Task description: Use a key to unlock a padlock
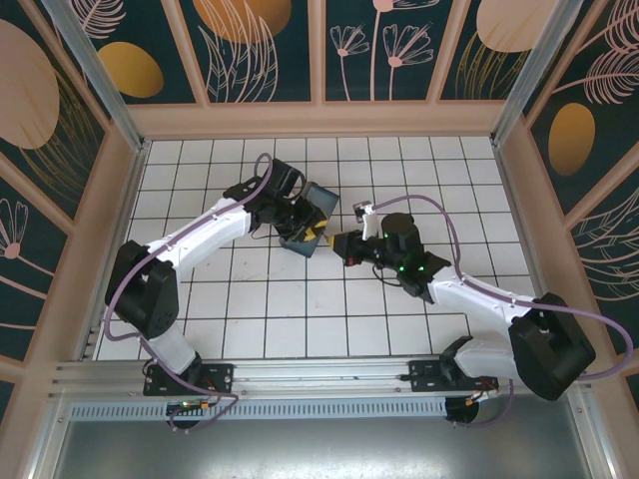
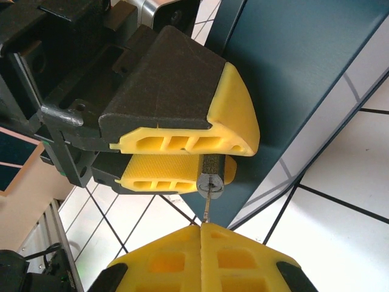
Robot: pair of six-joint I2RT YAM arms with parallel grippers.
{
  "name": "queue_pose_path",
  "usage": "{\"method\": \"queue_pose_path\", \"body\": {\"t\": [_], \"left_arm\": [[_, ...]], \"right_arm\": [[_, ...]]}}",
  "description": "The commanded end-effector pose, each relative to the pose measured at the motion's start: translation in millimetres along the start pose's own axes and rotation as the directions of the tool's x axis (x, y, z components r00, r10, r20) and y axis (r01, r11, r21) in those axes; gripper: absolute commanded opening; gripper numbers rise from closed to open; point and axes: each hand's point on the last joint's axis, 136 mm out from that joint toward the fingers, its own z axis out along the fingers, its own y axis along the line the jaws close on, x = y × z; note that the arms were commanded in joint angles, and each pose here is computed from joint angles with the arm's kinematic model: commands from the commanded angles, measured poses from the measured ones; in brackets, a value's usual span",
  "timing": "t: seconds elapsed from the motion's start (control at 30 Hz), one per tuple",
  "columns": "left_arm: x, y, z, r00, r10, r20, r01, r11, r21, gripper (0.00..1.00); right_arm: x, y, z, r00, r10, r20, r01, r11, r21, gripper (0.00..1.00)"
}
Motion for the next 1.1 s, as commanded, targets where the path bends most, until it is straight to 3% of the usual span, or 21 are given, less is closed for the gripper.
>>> {"method": "queue_pose_path", "body": {"t": [0.0,0.2,0.37,0.47,0.77,1.07], "left_arm": [[22.6,-4.4,1.1,0.996,0.049,-0.078,-0.049,0.999,-0.005,0.24],[24.8,-13.2,-0.3,0.995,0.046,-0.091,-0.044,0.999,0.027,0.24],[27.2,-16.2,1.7,0.993,0.042,-0.11,-0.036,0.998,0.05,0.24],[27.8,-14.5,1.8,0.993,0.047,-0.11,-0.042,0.998,0.044,0.24],[27.3,-20.0,2.3,0.993,0.0,-0.119,0.011,0.996,0.092,0.24],[24.3,-20.6,-1.5,0.992,-0.048,-0.113,0.062,0.99,0.124,0.24]], "right_arm": [[-45.8,25.2,1.7,0.991,-0.053,0.123,0.063,0.995,-0.081,0.0],[-55.2,26.8,4.5,0.989,-0.037,0.141,0.051,0.994,-0.099,0.0],[-62.7,38.1,-7.8,0.978,0.11,0.178,-0.058,0.96,-0.273,0.0],[-62.6,33.3,-13.3,0.97,0.162,0.179,-0.102,0.947,-0.305,0.0],[-52.8,21.4,-0.3,0.979,0.122,0.162,-0.09,0.978,-0.188,0.0],[-39.0,17.1,8.8,0.976,0.168,0.14,-0.141,0.972,-0.187,0.0]]}}
